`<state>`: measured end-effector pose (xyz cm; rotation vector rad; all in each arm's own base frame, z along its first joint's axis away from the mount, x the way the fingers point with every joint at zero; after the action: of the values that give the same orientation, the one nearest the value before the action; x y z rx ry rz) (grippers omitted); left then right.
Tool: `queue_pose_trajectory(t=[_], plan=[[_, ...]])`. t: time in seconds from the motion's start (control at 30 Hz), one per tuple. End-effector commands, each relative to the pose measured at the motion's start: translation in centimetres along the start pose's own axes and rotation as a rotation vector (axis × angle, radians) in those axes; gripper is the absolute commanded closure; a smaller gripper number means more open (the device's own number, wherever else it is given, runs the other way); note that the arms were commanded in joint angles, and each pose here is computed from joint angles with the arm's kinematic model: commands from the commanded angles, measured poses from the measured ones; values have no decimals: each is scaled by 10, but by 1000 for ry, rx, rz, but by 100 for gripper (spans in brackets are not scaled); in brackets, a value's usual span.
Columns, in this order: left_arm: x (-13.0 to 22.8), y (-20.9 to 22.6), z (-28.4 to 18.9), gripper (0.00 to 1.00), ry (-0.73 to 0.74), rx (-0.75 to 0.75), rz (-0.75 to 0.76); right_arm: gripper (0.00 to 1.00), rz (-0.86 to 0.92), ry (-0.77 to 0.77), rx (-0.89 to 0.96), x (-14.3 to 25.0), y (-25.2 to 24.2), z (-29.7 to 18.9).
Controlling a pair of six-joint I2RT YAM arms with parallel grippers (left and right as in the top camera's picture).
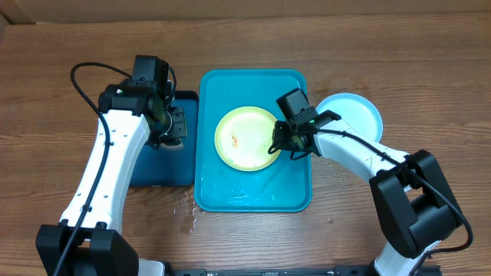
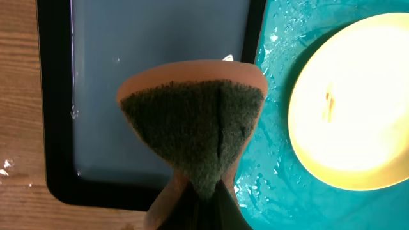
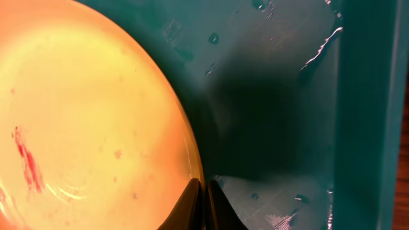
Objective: Clean dirty plates on tray and stack at the side
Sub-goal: 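Hold the yellow plate rim steady on the teal tray with the right gripper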
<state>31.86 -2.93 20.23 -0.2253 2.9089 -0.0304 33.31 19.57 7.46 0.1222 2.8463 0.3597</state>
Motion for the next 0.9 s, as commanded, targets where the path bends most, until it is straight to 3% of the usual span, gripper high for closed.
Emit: queue_pose_trajectory(t=[0.0, 0.07, 0.17, 0.23, 0.33, 0.37, 0.53, 0.63, 0.67, 0.73, 0.77, 0.83, 0.87], plan=[[0, -2, -1, 96, -8, 15, 32, 96, 6, 37, -82, 2, 13, -6], [0, -2, -1, 96, -8, 15, 32, 94, 41, 64, -84, 6, 13, -6], [0, -2, -1, 96, -8, 15, 32, 67, 40, 48, -71, 4, 11, -6], [0, -2, -1, 96, -7, 19, 32, 67, 40, 19, -55, 0, 10, -6], [0, -3, -1, 96, -7, 21, 33, 92, 39, -7, -42, -4, 9, -6], [0, -3, -1, 96, -7, 22, 38, 96, 39, -6, -43, -4, 9, -6], [-3, -5, 0, 96, -21, 38, 50, 96, 39, 40, -75, 3, 12, -6], [-4, -15, 0, 96, -18, 122, 81, 96, 46, 83, -89, 9, 13, -6], [-5, -18, 0, 96, -18, 151, 82, 94, 51, 91, -87, 10, 13, -6], [-6, -27, -1, 96, -20, 213, 89, 77, 51, 91, -86, 10, 12, -6], [-6, -32, -1, 96, -22, 241, 97, 73, 49, 84, -90, 9, 13, -6], [-8, -41, -1, 96, -31, 276, 114, 72, 47, 66, -90, 6, 14, -6], [-8, -46, 0, 96, -36, 285, 126, 77, 46, 56, -94, 5, 14, -6]])
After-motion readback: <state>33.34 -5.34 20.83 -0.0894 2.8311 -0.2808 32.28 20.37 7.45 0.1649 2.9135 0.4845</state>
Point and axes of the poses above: each gripper's point midway between its finger pads, its own z axis out along the fingers, its own y axis along the line the jaws close on, x = y × z, the point moved 6 cm from there along -z, back along the fingers, and after that the axes turned 1 degree about -z, right-handed, at the moved point
